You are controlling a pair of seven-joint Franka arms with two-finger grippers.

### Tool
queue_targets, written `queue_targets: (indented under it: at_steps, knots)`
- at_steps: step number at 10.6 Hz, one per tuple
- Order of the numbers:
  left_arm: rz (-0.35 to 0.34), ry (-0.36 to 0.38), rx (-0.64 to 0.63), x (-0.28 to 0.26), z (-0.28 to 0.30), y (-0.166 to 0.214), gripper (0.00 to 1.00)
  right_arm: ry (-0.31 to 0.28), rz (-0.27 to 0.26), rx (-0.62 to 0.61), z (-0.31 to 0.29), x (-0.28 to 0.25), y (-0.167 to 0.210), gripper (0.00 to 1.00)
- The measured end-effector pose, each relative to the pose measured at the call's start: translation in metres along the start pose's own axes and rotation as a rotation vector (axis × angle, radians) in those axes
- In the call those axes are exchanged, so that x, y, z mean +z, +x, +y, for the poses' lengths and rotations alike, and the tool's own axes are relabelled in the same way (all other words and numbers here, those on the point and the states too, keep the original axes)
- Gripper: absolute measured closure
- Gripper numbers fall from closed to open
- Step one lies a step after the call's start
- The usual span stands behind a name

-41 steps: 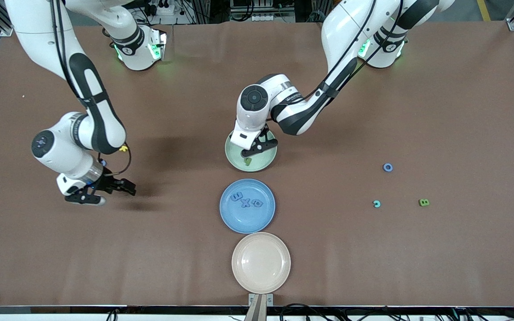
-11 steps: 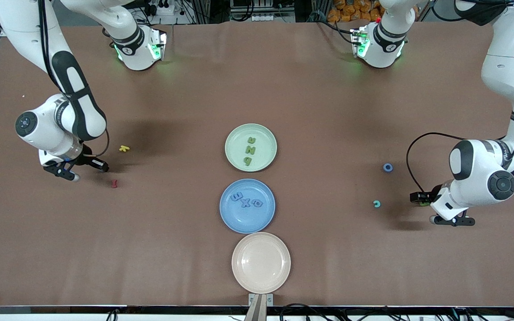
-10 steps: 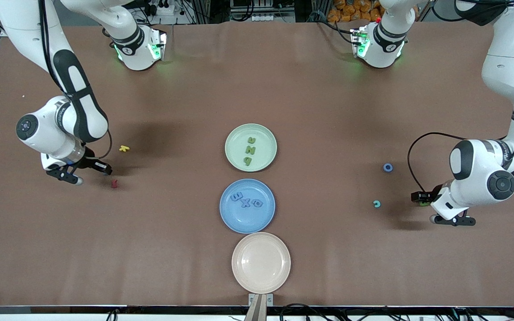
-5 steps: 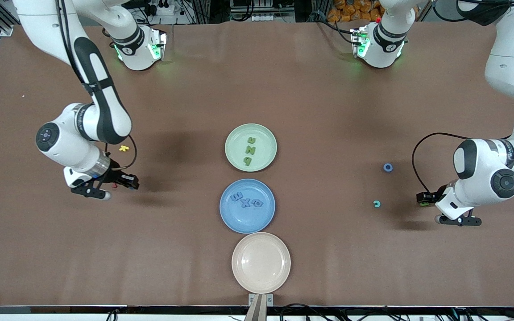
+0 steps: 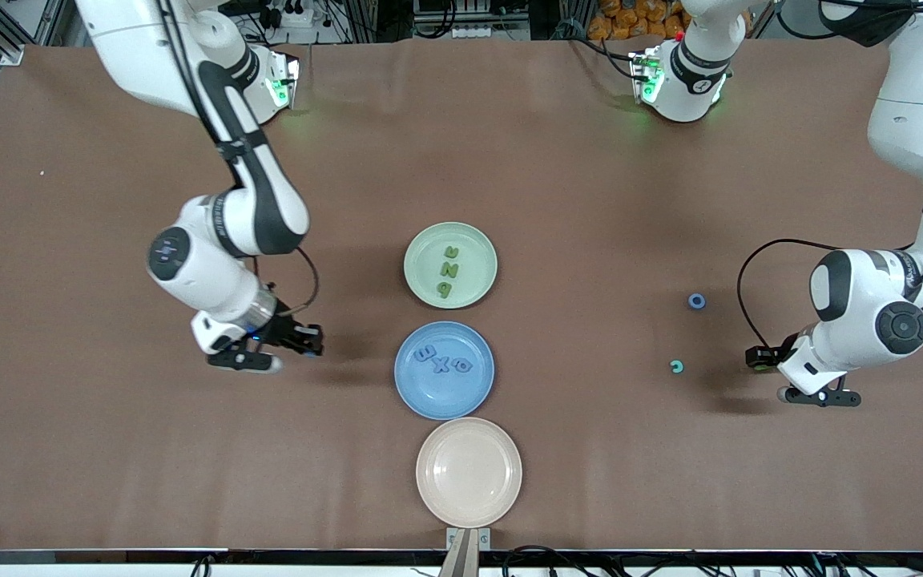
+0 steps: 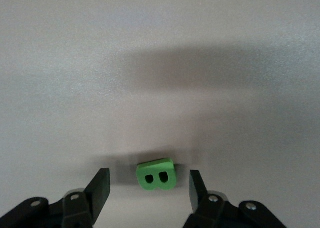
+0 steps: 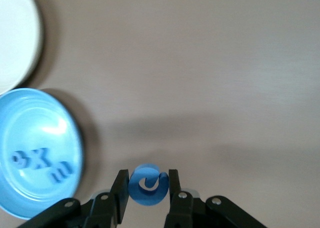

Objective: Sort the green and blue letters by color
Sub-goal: 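Drop the blue c on the blue plate while the left gripper grasps B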

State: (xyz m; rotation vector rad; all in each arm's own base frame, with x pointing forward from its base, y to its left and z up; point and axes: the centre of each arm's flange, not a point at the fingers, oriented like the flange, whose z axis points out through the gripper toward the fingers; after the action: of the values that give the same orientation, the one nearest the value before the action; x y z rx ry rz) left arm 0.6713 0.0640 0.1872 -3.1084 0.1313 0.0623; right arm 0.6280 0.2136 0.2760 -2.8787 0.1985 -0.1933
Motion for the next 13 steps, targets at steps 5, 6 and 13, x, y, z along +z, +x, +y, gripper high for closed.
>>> queue_targets:
  at_steps: [5, 6, 13]
  knots:
    - [0.007, 0.015, 0.016, 0.001, 0.002, 0.001, 0.35, 0.076, 0.044, -0.067, -0.106, 0.04, 0.001, 0.63]
    - [0.014, 0.016, 0.016, 0.001, 0.001, 0.001, 0.36, 0.086, 0.053, -0.078, -0.118, 0.043, 0.001, 0.63]
    - [0.032, 0.01, 0.022, 0.006, 0.005, -0.002, 0.63, 0.175, 0.155, -0.105, -0.173, 0.065, -0.028, 0.23]
